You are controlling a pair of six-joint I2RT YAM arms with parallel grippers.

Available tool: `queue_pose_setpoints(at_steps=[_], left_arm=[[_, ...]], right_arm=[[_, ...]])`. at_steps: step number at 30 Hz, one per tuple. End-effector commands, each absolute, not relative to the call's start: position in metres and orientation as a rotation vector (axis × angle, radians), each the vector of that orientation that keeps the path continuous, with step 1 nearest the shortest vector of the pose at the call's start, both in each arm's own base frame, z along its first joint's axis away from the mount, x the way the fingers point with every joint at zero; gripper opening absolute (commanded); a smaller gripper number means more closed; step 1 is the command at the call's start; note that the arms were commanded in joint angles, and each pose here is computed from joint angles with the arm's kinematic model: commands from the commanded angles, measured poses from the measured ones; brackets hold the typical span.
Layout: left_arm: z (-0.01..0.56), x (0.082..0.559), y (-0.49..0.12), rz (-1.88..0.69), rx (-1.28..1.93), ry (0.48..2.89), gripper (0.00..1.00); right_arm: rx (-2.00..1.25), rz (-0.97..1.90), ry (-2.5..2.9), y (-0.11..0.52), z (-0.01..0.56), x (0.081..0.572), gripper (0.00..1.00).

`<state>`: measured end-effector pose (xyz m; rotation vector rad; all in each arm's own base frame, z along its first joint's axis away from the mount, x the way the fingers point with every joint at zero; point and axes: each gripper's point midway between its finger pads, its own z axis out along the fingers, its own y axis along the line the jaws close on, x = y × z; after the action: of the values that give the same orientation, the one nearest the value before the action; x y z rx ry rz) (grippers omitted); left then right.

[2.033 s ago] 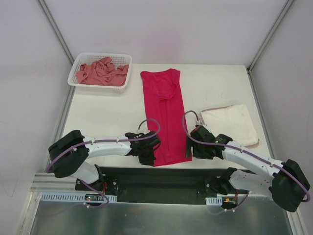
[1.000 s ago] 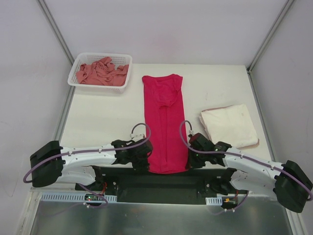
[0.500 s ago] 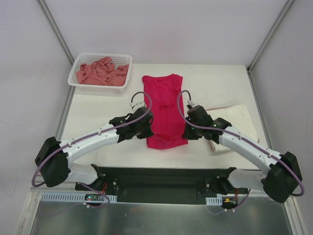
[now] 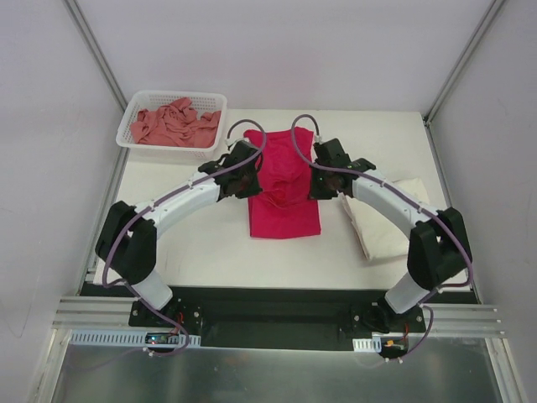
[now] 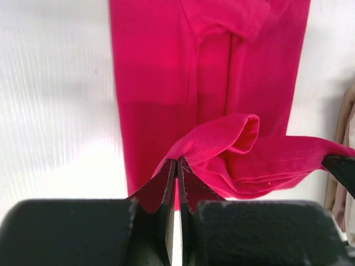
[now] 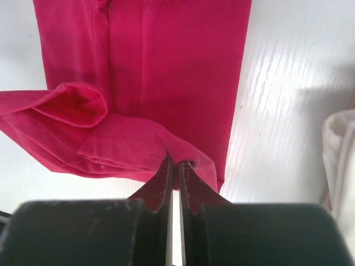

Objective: Fold and stack the t-shirts
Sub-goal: Fold the tshirt

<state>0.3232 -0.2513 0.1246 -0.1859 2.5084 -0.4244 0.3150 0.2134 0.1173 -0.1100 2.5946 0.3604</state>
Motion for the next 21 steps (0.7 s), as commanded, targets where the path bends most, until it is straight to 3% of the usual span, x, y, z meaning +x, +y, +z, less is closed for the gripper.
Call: queue_pose_setpoints(at_steps=[1, 13, 17, 18, 19, 21], left_arm=[[0.131, 0.347, -0.249, -0.428, -0.143, 2.494, 0.00], [0.094, 0.382, -0.237, -0.405, -0.175, 2.581, 0.00], [0.087, 0.397, -0.248, -0.465, -0.136, 2.606, 0.06], [0.082, 0.397, -0.249, -0.474, -0.133, 2.620, 0.12], [0.083, 0.397, -0.248, -0.481, -0.143, 2.622, 0.25], [0.093, 0.395, -0.246, -0.490, -0.140, 2.604, 0.44]], right_arm=[[-0.171, 0.445, 2.572, 0.225, 0.128, 0.341, 0.02], [-0.109, 0.487, 2.640, 0.223, 0.094, 0.382, 0.06], [-0.068, 0.480, 2.689, 0.221, 0.072, 0.392, 0.14], [-0.066, 0.487, 2.697, 0.222, 0.069, 0.392, 0.18], [-0.055, 0.492, 2.692, 0.221, 0.071, 0.398, 0.36], [-0.064, 0.528, 2.715, 0.223, 0.071, 0.397, 0.57]])
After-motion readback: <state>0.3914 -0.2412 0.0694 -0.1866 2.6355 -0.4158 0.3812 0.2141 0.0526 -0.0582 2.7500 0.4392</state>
